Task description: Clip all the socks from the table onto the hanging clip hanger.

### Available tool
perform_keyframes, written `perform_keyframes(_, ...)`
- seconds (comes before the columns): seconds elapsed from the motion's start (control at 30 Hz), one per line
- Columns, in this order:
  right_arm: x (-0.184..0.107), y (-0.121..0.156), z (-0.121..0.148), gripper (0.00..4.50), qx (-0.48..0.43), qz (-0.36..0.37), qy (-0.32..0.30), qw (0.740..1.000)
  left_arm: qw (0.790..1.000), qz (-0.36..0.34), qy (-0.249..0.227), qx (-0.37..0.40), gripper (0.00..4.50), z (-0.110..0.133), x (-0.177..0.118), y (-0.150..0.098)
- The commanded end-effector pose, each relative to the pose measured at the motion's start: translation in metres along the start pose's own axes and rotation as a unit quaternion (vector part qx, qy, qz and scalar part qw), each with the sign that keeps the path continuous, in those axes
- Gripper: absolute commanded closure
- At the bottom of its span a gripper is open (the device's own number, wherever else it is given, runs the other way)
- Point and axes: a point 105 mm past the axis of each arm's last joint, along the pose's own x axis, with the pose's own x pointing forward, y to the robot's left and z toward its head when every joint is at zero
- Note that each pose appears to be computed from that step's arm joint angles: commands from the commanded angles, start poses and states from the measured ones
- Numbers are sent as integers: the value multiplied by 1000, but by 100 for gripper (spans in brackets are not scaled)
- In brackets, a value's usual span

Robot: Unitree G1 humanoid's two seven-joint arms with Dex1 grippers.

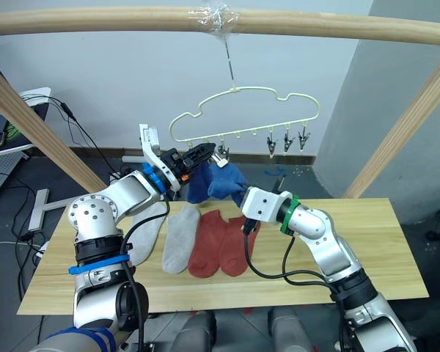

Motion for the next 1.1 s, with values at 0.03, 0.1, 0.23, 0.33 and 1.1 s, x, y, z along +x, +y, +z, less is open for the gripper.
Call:
perform_keyframes(0.03,1,-15,11,448,-14,-22,-20,999,999,-33,-4,16,441,5,0,-16)
perform_keyframes(0.1,2,-15,9,448,-14,-22,-16,1000,999,-38,-2,25,441,4,-1,-18)
perform_keyframes(0.23,5,-16,8,448,-14,-23,-17,1000,999,-40,-1,34,441,4,-3,-19)
perform_keyframes(0.33,6,-16,8,450,-14,-23,-18,999,998,-39,-5,39,370,5,-4,-18)
perform_keyframes(1.1,49,2,-1,450,127,-14,-31,991,993,29,-5,111,2,21,-72,-19)
